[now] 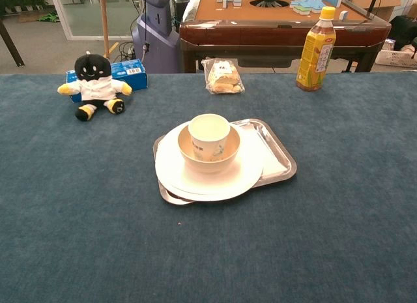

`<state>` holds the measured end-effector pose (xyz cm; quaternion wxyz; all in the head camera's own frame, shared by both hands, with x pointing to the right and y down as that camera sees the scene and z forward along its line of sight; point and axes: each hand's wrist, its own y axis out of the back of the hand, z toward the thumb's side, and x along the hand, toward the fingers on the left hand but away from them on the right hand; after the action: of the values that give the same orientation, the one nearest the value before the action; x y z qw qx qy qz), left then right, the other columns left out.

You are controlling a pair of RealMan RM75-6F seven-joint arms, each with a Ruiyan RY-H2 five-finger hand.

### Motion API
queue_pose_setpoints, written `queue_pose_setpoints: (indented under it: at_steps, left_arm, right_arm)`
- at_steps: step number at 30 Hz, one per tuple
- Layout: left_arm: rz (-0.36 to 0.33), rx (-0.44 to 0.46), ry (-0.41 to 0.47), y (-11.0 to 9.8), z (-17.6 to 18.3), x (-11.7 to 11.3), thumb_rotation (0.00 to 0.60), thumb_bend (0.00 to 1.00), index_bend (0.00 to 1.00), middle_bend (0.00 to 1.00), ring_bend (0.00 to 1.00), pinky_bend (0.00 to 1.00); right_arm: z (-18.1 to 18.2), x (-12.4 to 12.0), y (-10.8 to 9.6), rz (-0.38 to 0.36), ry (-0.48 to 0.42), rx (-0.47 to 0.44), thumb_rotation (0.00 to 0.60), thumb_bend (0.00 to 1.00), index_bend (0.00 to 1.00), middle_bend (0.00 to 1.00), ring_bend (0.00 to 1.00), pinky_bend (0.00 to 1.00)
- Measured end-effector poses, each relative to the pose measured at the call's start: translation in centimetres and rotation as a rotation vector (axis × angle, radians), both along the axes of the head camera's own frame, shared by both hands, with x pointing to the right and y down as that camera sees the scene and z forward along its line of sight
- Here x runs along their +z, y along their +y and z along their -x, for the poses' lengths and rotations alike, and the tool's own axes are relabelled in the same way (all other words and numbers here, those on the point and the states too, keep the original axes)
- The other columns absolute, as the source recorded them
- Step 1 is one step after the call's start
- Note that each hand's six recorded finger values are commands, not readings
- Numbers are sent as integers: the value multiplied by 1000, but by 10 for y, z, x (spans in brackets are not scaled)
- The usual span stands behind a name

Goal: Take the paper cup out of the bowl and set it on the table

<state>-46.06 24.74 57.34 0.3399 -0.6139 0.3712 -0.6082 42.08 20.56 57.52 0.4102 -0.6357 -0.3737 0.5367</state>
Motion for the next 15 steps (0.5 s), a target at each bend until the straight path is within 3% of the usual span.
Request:
queue_pose_setpoints:
  at_steps: [4, 8, 9, 11, 12, 13, 15]
  left_arm:
    - [-4, 8, 2, 0, 0, 0, 600, 54, 477, 413, 240, 192]
    - [7, 26, -9, 1, 0, 2, 581, 54, 518, 480, 286, 50]
    - [8, 31, -12, 1, 0, 2, 506, 51, 523, 487, 287, 23]
    - [11, 39, 0, 2, -2, 2, 260, 28, 514, 492, 255, 0]
    - [12, 39, 12, 2, -3, 2, 215, 19, 500, 489, 229, 0]
    - [13, 36, 31, 2, -3, 1, 252, 17, 486, 476, 209, 0]
    - [21, 30, 57, 3, -4, 1, 485, 16, 457, 435, 192, 21]
  right_arm:
    - [1, -2, 1, -2, -6, -2, 600, 1, 398, 219, 114, 288]
    - [0, 1, 1, 8, -6, 4, 600, 1, 398, 224, 115, 288]
    - [0, 2, 1, 11, -6, 5, 600, 1, 398, 224, 115, 288]
    - [2, 2, 1, 14, -12, 4, 600, 1, 398, 224, 115, 289]
    - [2, 2, 1, 15, -16, 4, 600, 1, 398, 224, 115, 289]
    - [4, 2, 2, 15, -22, 2, 600, 1, 400, 226, 115, 288]
    - [6, 3, 2, 14, -28, -5, 600, 1, 409, 230, 115, 288]
